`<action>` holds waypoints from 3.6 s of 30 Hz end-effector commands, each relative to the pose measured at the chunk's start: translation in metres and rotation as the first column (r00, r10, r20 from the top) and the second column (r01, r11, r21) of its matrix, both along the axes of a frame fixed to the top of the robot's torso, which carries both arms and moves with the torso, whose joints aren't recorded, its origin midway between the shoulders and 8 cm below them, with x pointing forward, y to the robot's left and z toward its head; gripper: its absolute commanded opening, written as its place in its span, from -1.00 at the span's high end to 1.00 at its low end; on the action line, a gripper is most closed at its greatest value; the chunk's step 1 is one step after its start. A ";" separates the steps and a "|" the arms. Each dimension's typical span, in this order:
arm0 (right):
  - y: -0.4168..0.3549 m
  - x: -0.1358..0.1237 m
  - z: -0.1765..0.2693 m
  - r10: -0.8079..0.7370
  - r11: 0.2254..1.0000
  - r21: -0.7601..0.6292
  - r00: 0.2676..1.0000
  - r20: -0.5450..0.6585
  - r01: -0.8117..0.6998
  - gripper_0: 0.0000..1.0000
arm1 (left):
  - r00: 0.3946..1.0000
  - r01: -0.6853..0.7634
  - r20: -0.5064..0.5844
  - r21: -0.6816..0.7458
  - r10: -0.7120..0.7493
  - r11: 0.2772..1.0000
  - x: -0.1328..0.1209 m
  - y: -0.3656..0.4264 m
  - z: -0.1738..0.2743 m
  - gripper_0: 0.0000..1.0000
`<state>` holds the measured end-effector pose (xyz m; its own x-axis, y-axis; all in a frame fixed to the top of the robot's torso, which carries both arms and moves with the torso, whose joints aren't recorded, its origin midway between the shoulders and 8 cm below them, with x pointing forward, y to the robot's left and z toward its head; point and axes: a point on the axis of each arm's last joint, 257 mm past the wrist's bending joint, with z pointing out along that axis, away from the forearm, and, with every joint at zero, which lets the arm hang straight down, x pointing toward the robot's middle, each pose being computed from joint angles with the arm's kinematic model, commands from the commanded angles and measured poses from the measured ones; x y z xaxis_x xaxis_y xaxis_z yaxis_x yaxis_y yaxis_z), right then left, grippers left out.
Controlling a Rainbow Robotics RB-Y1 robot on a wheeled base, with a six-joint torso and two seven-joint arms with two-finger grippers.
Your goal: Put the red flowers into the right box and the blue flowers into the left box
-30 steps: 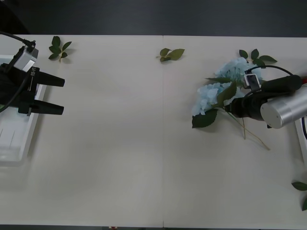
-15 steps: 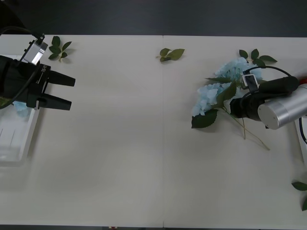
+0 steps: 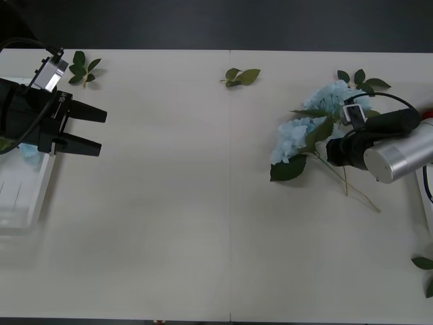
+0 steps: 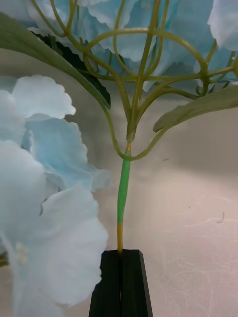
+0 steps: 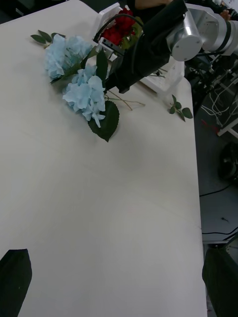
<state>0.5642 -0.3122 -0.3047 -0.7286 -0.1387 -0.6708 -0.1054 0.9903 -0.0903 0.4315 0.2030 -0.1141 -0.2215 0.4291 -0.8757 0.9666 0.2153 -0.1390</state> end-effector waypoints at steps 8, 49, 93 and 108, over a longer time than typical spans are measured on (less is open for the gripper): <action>-0.070 0.013 0.034 -0.113 0.994 0.004 0.992 0.047 0.113 1.00 | 0.999 0.004 0.052 0.012 -0.005 1.000 0.003 0.008 0.018 -1.00; 0.103 -0.040 0.239 0.448 0.543 0.506 0.741 0.500 -0.670 1.00 | 0.999 0.002 0.033 -0.029 -0.001 1.000 0.002 -0.001 0.009 -1.00; 0.340 -0.118 0.325 0.281 0.039 0.554 0.541 0.792 -0.832 1.00 | 0.984 0.177 0.063 -0.335 -0.165 0.926 -0.025 -0.136 0.031 -1.00; 0.343 -0.116 0.322 0.280 0.048 0.562 0.551 0.786 -0.826 1.00 | 0.973 0.220 0.131 -0.292 -0.189 0.931 -0.027 -0.168 0.028 -1.00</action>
